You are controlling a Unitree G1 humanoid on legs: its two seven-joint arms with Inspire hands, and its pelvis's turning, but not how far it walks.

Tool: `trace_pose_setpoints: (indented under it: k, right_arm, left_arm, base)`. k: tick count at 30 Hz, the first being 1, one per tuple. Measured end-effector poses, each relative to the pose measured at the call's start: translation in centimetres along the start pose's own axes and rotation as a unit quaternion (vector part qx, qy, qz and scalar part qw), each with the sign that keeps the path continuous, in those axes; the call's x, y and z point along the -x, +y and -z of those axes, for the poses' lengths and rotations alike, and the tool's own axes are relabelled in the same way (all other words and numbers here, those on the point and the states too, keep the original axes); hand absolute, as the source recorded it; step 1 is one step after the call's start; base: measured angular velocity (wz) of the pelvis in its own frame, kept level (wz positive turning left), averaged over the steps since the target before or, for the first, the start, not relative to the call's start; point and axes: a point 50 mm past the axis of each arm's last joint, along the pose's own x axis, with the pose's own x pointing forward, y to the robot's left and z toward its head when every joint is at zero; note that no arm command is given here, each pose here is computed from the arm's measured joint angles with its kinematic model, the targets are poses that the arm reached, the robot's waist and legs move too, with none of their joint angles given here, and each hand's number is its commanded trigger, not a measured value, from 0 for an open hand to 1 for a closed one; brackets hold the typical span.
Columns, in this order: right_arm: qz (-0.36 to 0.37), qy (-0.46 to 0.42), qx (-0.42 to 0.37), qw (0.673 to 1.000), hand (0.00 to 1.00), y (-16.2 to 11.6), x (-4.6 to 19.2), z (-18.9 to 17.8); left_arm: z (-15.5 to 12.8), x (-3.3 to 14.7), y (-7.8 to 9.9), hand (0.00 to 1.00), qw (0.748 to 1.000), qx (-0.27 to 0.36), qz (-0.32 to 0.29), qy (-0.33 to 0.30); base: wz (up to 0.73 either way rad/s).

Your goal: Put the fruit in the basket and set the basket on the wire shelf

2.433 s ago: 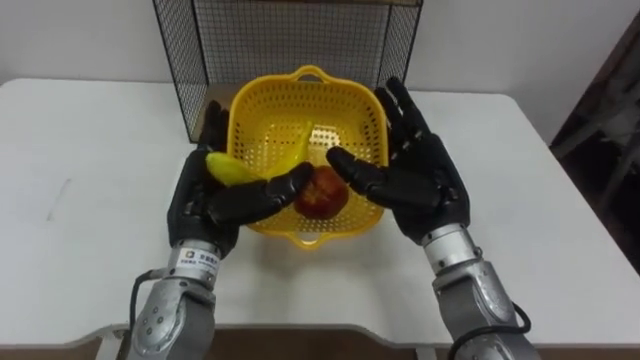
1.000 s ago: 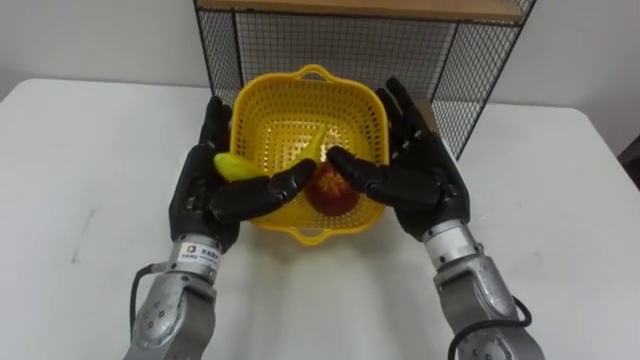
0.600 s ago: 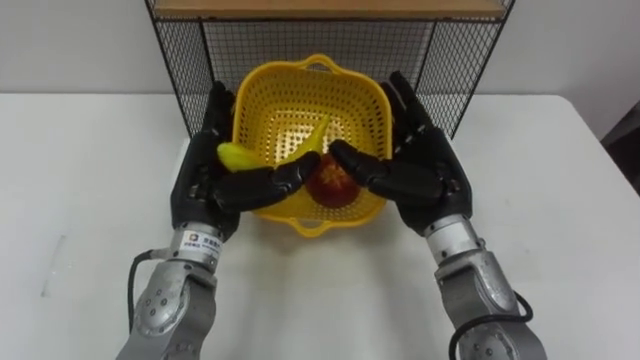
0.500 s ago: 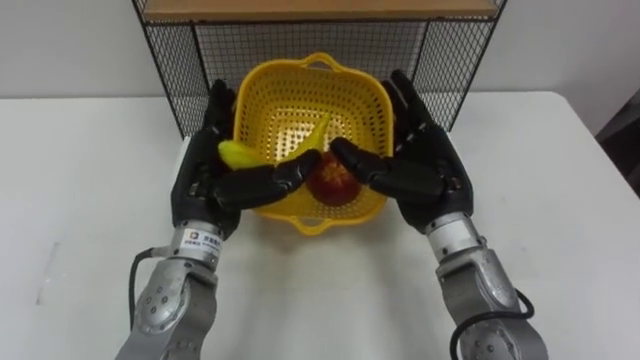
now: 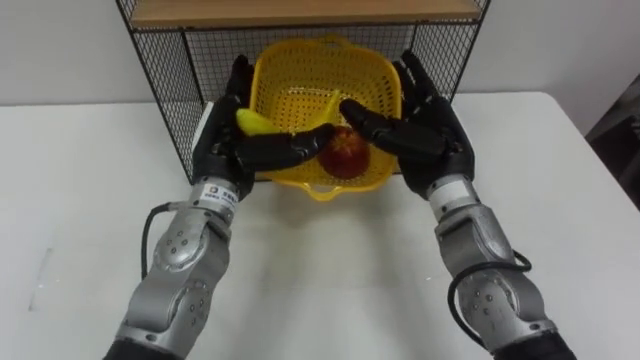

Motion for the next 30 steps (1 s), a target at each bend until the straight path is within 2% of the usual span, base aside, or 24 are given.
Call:
trace_pose_setpoints:
  k: [4, 8, 12, 16, 30]
  right_arm:
    - [0.020, 0.013, 0.001, 1.000, 0.00, 0.1, -0.7, -0.2]
    - [0.041, 0.027, -0.001, 0.999, 0.00, 0.0, -2.2, -0.4]
    - [0.032, 0.021, -0.006, 0.999, 0.00, 0.8, -3.3, -1.2]
    - [0.035, 0.040, 0.021, 0.998, 0.00, 1.1, -4.9, -1.6]
    - [0.066, 0.092, 0.012, 0.993, 0.00, 0.3, -6.2, -0.7]
  left_arm:
    - [-0.6, -0.7, 0.0, 0.00, 1.000, 0.000, -0.009, 0.010]
    - [-1.3, -2.3, -0.3, 0.00, 0.999, 0.013, -0.026, 0.013]
    - [-1.8, -3.3, -0.3, 0.00, 0.999, 0.014, -0.041, 0.014]
    - [-2.0, -4.5, -0.2, 0.00, 0.998, 0.002, -0.057, 0.035]
    - [-1.6, -4.9, 0.8, 0.00, 0.993, 0.014, -0.083, 0.078]
  base:
    - [0.00]
    - [0.00]
    - [-0.03]
    - [0.00]
    - [0.00]
